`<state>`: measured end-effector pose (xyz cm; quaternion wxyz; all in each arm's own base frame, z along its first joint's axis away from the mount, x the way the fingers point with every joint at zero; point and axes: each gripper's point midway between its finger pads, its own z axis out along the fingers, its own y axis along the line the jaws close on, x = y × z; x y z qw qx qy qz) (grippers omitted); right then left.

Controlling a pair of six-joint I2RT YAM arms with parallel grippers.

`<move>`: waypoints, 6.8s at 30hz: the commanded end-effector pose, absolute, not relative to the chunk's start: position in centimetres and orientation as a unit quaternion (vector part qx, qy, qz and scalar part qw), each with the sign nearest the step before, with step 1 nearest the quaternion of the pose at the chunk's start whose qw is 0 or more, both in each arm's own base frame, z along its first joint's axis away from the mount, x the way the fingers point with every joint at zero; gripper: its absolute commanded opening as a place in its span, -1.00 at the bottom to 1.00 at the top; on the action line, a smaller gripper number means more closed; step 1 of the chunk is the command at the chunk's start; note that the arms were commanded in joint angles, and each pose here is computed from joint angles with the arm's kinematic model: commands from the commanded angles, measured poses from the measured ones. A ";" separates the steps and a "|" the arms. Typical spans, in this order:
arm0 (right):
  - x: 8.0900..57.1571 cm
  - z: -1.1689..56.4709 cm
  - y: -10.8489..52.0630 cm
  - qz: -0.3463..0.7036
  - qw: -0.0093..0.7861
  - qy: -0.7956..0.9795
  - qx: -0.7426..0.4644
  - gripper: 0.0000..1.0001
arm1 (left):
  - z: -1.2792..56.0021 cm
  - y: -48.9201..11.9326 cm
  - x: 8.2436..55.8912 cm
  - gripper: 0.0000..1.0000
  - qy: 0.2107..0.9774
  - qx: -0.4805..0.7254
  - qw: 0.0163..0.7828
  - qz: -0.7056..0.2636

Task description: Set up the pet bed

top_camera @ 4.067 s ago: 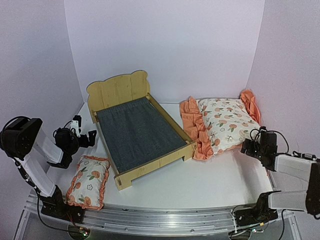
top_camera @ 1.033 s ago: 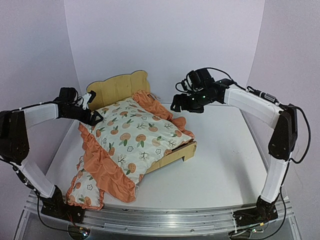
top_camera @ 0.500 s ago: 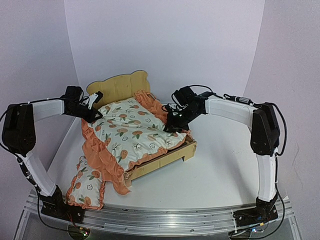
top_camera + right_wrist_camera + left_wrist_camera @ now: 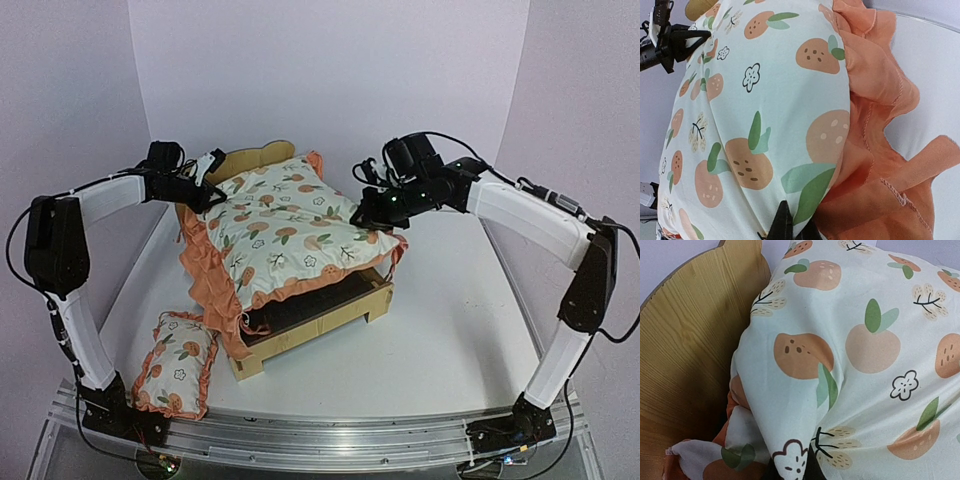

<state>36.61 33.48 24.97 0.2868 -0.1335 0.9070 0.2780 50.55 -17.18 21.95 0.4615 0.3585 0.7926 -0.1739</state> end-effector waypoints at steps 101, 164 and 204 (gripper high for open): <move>39.7 13.4 21.7 0.280 0.360 0.887 -0.075 -0.09 | 30.1 -43.4 41.2 -1.00 0.674 0.495 0.505 -0.215; 36.5 19.1 29.0 0.368 0.404 0.822 -0.158 -1.00 | 30.7 -43.7 41.4 -1.00 0.672 0.486 0.511 -0.226; 37.6 21.0 29.8 0.359 0.414 0.819 -0.170 -1.00 | 30.5 -43.5 41.5 -1.00 0.672 0.487 0.510 -0.226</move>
